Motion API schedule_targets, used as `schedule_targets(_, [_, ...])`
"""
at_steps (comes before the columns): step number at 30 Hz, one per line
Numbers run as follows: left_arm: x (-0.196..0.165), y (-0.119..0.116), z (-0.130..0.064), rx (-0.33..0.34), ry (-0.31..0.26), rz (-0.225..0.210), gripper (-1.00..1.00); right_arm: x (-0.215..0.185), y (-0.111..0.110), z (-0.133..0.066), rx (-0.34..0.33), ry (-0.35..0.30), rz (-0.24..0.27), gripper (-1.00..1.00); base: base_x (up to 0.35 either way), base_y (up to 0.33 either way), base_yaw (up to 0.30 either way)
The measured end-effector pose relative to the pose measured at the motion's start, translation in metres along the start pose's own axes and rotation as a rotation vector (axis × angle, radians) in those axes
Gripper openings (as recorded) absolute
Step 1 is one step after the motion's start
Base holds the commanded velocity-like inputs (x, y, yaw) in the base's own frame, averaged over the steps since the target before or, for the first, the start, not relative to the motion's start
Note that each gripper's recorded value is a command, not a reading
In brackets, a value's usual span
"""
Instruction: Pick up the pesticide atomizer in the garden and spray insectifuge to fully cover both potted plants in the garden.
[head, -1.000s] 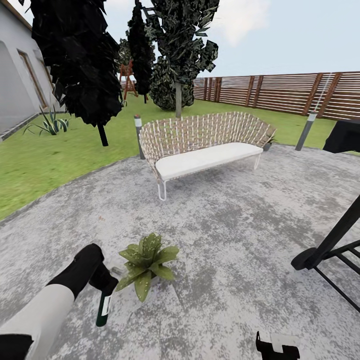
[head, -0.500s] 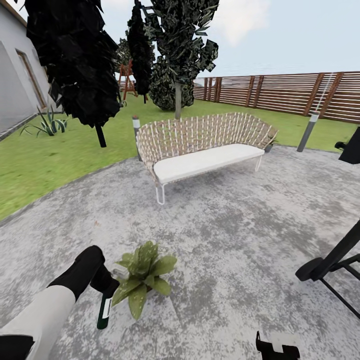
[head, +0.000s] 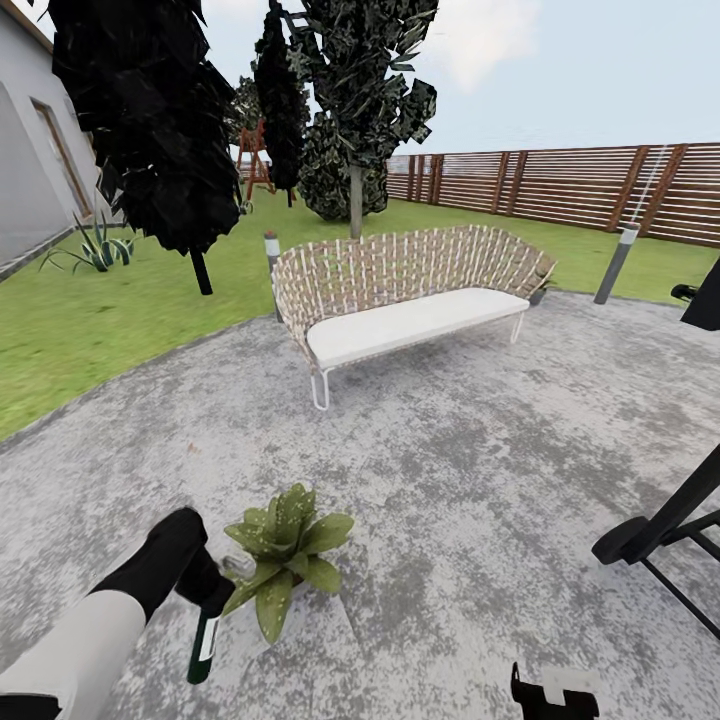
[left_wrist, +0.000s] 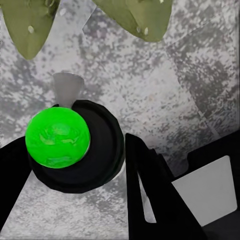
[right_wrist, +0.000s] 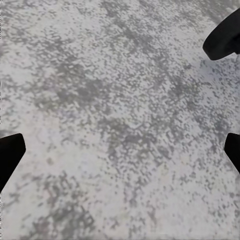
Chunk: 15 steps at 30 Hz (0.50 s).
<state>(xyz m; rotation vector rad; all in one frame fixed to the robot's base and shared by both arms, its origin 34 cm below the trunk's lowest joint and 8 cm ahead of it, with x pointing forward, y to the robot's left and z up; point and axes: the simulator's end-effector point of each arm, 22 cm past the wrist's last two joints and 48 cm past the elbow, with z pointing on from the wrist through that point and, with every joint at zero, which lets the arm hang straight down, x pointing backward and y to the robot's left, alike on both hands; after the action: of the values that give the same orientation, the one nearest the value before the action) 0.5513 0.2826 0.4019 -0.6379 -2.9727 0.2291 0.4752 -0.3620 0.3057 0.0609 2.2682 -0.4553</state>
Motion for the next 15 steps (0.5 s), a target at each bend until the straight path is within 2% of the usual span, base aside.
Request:
schedule_targets(4, [-0.0036,-0.0007,-0.0020,0.000,-0.007,0.000,-1.00,0.0001,0.0023,-0.0005,-0.003,0.000,0.001,1.00,-0.035,-0.027,0.000])
schedule_targets(9, [-0.0052,-0.0021,-0.0019,0.001,-0.010,0.000,-1.00,0.0002,0.0027,-0.0005,-0.003,0.001,0.001,1.00,-0.236,-0.184,0.020])
schedule_targets(15, [-0.0055,-0.0014,-0.0024,-0.002,-0.010,-0.003,-1.00,0.0003,0.0028,-0.0005,-0.003,0.001,0.001,1.00,-0.246,-0.192,0.238])
